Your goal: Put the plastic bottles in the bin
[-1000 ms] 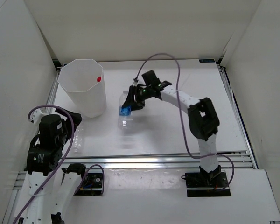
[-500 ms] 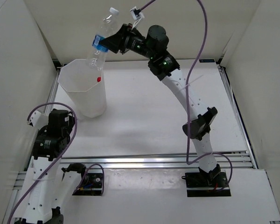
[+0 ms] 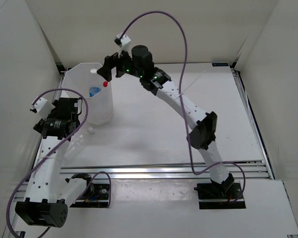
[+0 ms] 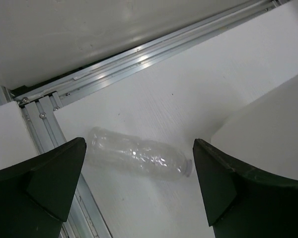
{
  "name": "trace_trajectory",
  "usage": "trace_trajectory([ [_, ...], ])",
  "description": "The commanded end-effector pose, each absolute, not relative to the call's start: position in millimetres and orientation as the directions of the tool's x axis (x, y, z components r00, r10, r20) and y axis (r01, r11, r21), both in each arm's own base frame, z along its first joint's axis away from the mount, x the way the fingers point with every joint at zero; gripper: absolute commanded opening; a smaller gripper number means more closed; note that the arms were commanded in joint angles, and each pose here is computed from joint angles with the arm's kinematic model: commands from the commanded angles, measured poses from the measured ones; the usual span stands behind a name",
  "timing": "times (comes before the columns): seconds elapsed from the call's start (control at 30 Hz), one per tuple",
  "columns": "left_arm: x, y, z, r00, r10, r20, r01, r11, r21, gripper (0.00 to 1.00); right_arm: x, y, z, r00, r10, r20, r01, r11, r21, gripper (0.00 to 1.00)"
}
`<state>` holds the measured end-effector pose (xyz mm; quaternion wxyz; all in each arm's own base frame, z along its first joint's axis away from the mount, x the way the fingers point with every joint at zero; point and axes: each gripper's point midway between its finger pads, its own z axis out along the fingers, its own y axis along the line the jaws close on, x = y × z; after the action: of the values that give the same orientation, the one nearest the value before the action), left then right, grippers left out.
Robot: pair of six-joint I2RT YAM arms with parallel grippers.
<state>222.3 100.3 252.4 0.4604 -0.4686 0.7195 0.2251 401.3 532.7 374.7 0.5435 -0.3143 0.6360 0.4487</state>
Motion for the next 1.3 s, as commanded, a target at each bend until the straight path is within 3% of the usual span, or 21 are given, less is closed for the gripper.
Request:
trace_trajectory([
  [0.0,221.6,118.5,256.3,-0.116,-0.411,-0.904,-0.908,0.413,-0.071,1.0,367.9,441.2,540.0,0.06,0.264,-0.963,-0.843,0.53,0.093,1.0],
  [0.07,227.1,118.1,245.2,-0.14,-0.426,-0.894,-0.898,0.434,-0.066,1.0,349.8,404.7,563.5,0.011,0.321,-0.947,-0.837,0.522,0.167,1.0],
  [0.17,242.8,103.7,214.0,-0.248,-0.435,-0.865,-0.825,0.563,-0.046,1.0,320.1,391.5,579.5,-0.002,0.324,-0.946,-0.871,0.464,0.16,1.0],
  [0.23,251.8,81.8,185.6,-0.359,-0.428,-0.829,-0.716,0.696,-0.05,0.84,312.9,385.8,581.5,-0.004,0.302,-0.953,-0.873,0.463,0.15,1.0],
  [0.3,271.7,48.3,192.1,-0.423,-0.3,-0.855,-0.456,0.886,-0.085,0.77,312.5,384.9,567.4,-0.041,0.253,-0.967,-0.866,0.473,0.16,1.0],
  [0.43,261.4,26.5,168.7,-0.496,-0.175,-0.85,-0.261,0.964,-0.046,0.83,305.9,377.7,551.1,-0.076,0.206,-0.976,-0.86,0.482,0.169,1.0],
  [0.67,269.0,12.5,146.0,-0.568,-0.074,-0.82,-0.135,0.991,0.004,0.87,305.0,364.2,523.7,-0.153,0.137,-0.979,-0.863,0.465,0.2,1.0],
  [0.7,270.0,11.1,137.1,-0.599,-0.054,-0.799,-0.113,0.993,0.018,0.92,304.7,363.9,518.1,-0.163,0.128,-0.978,-0.861,0.467,0.205,1.0],
  [0.83,277.3,32.1,125.8,-0.652,-0.161,-0.741,-0.293,0.955,0.051,0.94,308.4,364.2,496.5,-0.221,0.101,-0.97,-0.855,0.457,0.243,1.0],
  [0.93,284.9,38.6,134.6,-0.566,-0.331,-0.755,-0.464,0.885,-0.04,0.95,310.3,361.4,494.3,-0.228,0.095,-0.969,-0.854,0.459,0.246,1.0],
  [1.03,291.6,47.3,151.9,-0.388,-0.496,-0.777,-0.624,0.762,-0.175,0.95,316.1,355.1,489.7,-0.241,0.087,-0.967,-0.841,0.478,0.253,1.0],
  [1.13,292.7,51.8,161.3,-0.288,-0.573,-0.767,-0.68,0.686,-0.257,0.95,317.6,353.6,482.5,-0.269,0.079,-0.96,-0.834,0.479,0.273,1.0],
  [1.27,306.4,50.5,159.5,-0.45,-0.459,-0.766,-0.608,0.786,-0.113,0.97,318.0,356.2,476.5,-0.293,0.071,-0.953,-0.831,0.474,0.291,1.0],
])
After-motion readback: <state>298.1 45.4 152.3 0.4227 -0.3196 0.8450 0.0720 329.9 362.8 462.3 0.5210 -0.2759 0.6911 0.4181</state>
